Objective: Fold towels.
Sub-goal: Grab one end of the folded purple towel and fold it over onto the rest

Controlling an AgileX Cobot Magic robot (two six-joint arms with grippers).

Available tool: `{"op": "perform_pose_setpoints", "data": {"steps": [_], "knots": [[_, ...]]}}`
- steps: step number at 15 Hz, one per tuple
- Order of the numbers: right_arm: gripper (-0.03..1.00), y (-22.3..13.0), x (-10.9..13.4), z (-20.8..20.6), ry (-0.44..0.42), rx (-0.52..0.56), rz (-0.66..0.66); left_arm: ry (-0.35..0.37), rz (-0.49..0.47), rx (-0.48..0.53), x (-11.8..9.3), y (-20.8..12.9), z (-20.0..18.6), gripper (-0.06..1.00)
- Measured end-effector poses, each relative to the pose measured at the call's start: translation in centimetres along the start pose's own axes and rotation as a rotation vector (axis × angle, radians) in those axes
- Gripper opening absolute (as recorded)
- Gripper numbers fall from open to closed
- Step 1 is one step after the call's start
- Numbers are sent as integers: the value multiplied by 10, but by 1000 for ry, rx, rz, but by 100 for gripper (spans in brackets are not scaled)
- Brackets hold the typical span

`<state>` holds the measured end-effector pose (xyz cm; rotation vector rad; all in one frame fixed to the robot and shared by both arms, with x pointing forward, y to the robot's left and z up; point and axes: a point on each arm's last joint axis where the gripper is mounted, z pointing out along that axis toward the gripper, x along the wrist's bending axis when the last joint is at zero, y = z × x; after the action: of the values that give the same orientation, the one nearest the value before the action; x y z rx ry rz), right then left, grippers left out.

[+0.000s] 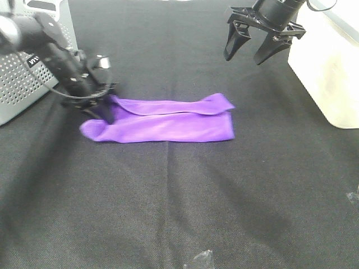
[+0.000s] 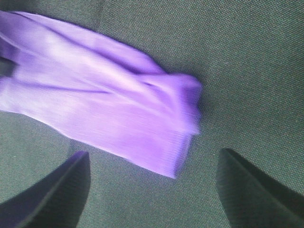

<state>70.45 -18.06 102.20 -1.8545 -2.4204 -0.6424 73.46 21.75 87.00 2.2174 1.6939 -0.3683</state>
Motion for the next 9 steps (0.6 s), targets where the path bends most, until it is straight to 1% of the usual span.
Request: {"op": "perform_pose_setpoints", "data": {"steps": [1,2,3,4,5,6,8,9], "knots": [[70,0,0,0,0,0,0,42,-6,-15,12,-2,-15,2],[70,0,0,0,0,0,0,66,-18,-36,22,-2,-30,2],[70,0,0,0,0,0,0,82,-21,-57,26,-3,-43,2],[70,0,0,0,0,0,0,89,-14,-79,22,-2,-54,2],[70,0,0,0,0,0,0,86,-2,-97,15,-1,-62,2],[70,0,0,0,0,0,0,84,20,-104,3,1,-65,2],[70,0,0,0,0,-1,1,79,56,-95,-14,3,-59,2],[70,0,0,0,0,-1,1,79,56,-95,-14,3,-59,2]]}}
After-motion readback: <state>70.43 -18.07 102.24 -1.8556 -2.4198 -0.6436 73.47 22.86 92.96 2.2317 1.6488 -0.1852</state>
